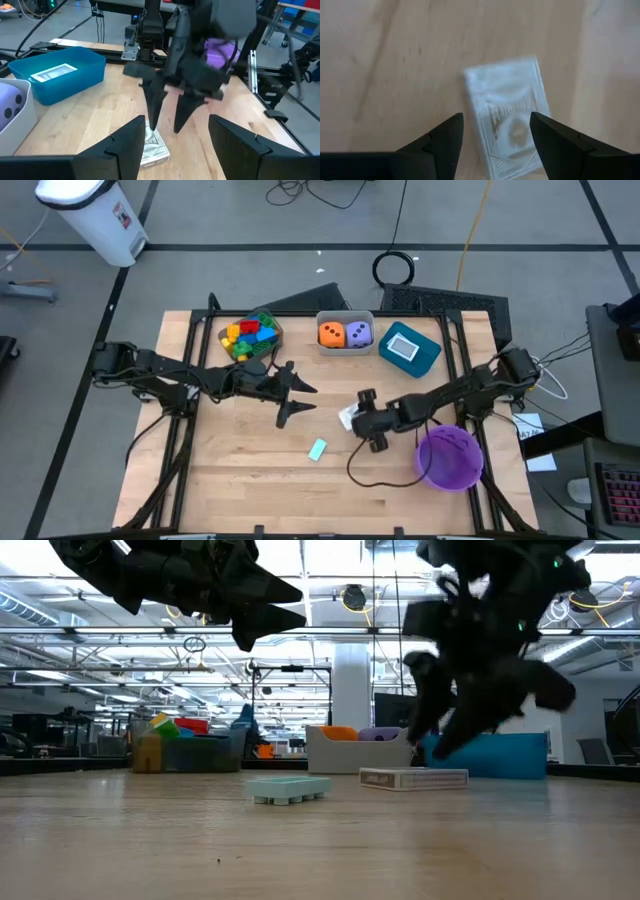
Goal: Pick & Place Toys
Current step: Put the yellow deck of cards into the blue bin
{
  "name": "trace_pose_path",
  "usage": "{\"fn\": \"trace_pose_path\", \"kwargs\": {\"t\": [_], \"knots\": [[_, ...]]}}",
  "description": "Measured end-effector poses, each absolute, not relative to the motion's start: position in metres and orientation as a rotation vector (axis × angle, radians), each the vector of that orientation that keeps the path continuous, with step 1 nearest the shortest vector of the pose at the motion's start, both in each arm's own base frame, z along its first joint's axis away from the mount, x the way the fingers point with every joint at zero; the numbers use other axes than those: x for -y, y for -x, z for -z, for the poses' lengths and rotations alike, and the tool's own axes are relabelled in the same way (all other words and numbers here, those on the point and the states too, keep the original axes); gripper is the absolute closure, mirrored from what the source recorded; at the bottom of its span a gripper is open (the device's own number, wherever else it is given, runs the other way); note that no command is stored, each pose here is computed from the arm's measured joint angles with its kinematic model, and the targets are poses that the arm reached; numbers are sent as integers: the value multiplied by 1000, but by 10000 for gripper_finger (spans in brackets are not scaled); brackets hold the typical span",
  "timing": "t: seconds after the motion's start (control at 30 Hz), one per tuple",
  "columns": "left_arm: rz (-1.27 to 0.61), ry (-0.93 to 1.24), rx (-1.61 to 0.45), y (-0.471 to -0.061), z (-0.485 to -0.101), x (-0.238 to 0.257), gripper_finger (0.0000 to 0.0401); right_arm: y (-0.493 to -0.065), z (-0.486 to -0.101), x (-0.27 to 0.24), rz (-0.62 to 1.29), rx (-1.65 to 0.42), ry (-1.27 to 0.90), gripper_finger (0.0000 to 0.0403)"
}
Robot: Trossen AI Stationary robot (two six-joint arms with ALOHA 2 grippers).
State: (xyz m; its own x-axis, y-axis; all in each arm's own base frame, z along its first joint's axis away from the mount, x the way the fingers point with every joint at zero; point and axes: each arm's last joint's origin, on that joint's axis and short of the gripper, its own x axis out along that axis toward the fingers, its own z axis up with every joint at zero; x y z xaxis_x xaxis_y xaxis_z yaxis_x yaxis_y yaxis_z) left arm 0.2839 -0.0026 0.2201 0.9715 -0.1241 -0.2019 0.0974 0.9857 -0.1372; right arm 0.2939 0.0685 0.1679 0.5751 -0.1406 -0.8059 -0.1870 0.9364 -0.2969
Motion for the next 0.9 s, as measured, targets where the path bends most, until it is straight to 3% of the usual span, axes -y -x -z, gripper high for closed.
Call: {"fn": "trace_pose_path", "kwargs": {"t": [0.17,0.37,0.9], "knots": [[114,112,-211,-284,-220,3,176,-291,-191,-65,-103,-867,420,181],[115,97,-212,-284,-220,3,176,-295,-196,-39,-130,-853,304,173],[115,99,-212,-284,-220,3,176,-298,-197,-3,-196,-838,165,91]]}}
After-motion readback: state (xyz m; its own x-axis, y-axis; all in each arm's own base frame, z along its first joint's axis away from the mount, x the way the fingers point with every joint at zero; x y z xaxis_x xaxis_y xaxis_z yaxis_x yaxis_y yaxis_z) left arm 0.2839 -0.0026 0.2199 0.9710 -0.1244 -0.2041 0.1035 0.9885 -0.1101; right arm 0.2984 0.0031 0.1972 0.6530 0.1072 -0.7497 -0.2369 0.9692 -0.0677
